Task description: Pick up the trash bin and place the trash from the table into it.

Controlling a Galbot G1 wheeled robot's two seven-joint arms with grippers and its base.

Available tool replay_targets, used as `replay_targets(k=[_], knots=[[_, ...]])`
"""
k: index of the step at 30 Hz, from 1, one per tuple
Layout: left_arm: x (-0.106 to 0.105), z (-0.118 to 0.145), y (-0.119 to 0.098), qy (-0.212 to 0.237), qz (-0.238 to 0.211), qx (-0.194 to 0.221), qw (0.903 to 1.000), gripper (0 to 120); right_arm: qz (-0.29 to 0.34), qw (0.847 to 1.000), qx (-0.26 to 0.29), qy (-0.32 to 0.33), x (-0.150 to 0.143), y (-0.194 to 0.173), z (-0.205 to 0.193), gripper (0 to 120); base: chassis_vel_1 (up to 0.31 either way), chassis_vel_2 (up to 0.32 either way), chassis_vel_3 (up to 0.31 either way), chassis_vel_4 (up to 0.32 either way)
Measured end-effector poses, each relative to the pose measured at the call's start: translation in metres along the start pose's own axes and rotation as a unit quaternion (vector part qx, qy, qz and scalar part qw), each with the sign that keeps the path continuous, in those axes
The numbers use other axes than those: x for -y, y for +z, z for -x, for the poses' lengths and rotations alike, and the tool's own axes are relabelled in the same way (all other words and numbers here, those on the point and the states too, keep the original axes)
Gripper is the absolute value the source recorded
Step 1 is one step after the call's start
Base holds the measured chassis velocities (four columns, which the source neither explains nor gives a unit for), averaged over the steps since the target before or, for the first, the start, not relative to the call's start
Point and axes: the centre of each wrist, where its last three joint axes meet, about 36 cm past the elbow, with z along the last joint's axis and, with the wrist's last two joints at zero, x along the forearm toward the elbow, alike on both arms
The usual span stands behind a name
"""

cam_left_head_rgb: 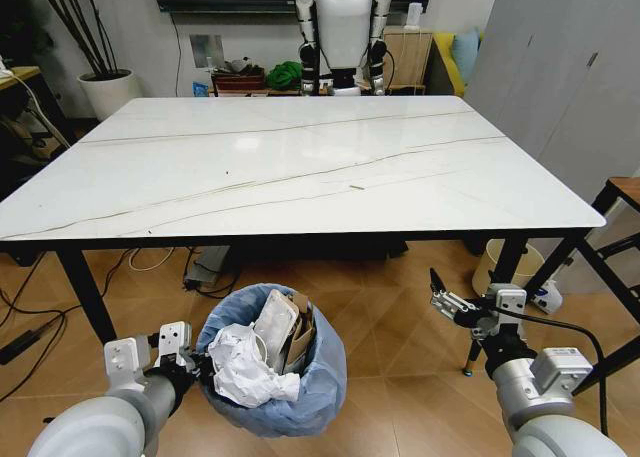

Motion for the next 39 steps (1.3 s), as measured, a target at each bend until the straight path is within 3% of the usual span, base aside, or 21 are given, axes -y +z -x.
replay_targets(k=[39], knots=[[-0.0004,-0.0002,-0.0011,-0.001,0.001,0.003,1.0,0,0.0,1.0,-0.003,0.0,-0.0072,0.0064,-0.0005,100,0.0,0.0,0.0,0.0]])
